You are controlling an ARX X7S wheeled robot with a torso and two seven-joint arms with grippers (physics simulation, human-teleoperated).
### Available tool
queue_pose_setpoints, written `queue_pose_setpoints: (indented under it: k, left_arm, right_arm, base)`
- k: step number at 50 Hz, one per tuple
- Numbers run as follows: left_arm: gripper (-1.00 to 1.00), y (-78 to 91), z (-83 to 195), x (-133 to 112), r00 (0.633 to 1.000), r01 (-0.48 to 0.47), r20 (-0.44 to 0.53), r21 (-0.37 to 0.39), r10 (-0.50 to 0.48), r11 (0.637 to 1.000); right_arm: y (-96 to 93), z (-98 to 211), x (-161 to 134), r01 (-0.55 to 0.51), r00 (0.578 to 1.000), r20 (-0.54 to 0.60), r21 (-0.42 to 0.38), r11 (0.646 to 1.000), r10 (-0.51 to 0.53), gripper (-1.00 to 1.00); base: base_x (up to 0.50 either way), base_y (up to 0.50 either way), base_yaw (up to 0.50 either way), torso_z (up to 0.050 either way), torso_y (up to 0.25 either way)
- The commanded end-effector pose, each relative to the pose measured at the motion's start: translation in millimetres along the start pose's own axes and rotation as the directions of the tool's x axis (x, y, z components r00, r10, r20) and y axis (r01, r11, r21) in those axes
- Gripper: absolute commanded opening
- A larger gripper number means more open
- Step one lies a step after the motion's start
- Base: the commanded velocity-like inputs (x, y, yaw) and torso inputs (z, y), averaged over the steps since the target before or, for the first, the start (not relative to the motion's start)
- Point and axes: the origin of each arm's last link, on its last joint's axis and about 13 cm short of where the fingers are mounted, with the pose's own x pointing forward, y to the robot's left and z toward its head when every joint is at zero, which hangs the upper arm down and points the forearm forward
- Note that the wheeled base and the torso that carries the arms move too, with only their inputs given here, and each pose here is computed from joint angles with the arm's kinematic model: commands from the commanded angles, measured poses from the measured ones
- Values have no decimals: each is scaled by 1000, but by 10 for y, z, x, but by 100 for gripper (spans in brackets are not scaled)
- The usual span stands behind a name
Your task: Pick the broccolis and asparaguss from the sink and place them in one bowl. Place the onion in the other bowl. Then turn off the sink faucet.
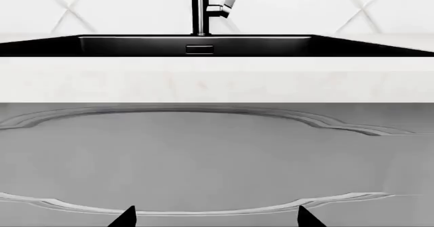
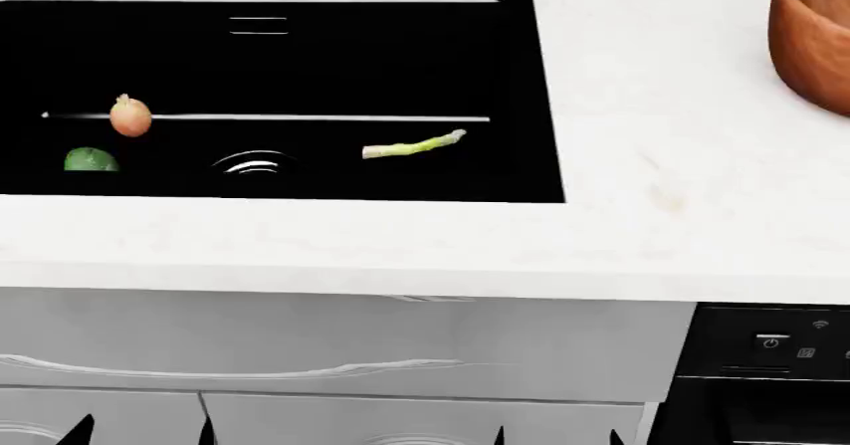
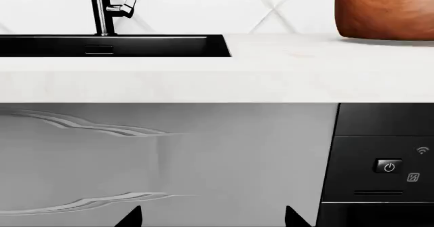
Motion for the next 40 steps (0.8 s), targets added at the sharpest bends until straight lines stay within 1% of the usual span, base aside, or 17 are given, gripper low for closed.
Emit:
queue_pose_setpoints:
  k: [1, 3, 6, 12, 17, 20, 23, 26, 27, 29, 40]
  left_arm:
    - [100, -5, 1, -1, 1000, 1, -2, 4, -1, 1000]
    - [100, -7, 7, -9, 1000, 19, -5, -10, -19, 1000]
    - [100, 15, 3, 1, 1000, 9, -16, -16, -9, 1000]
    - [100, 39, 4, 2, 1000, 3, -3, -1, -3, 1000]
    - [100, 30, -9, 2, 1000, 0, 2, 29, 0, 1000]
    - [100, 35, -3, 7, 1000, -7, 2, 11, 7, 1000]
    - [100, 3, -4, 6, 1000, 2, 8, 28, -2, 1000]
    - [100, 23, -7, 5, 1000, 1, 8, 29, -1, 1000]
    - [100, 26, -10, 0, 1000, 2, 13, 41, -3, 999]
    - [100, -2, -4, 8, 1000, 4, 12, 40, -4, 999]
    - [100, 29, -5, 8, 1000, -4, 6, 33, 4, 999]
  right_arm:
    - [-13, -5, -12, 17, 1000, -5, 6, 1000, -17, 100]
    - [-20, -6, -18, 31, 1000, -7, 6, 1000, -31, 100]
    - [-24, 16, -30, 35, 999, 9, -4, 999, -35, 100]
    - [-27, 11, -30, 39, 999, 4, -11, 999, -39, 100]
    - [-25, 10, -27, 36, 999, 1, -17, 999, -36, 100]
    - [-23, 3, -26, 37, 999, -2, -16, 999, -37, 100]
    - [-35, 1, -24, 46, 999, -3, -19, 999, -46, 100]
    - [-28, -2, -23, 39, 999, -12, -34, 999, -39, 100]
    - [-29, -1, -23, 38, 999, -12, -32, 999, -39, 100]
    - [-31, -2, -20, 39, 999, -14, -32, 999, -40, 100]
    - [-31, 1, -26, 41, 999, -13, -38, 998, -42, 100]
  base:
    - [0, 0, 0, 0, 0]
    - [0, 0, 0, 0, 0]
    - [0, 0, 0, 0, 0]
    - [0, 0, 0, 0, 0]
    - [0, 0, 0, 0, 0]
    - [0, 0, 0, 0, 0]
    - [0, 0, 0, 0, 0]
    - [0, 0, 0, 0, 0]
    - [0, 277, 0, 0, 0]
    - [0, 500, 0, 0, 0]
    - [0, 500, 0, 0, 0]
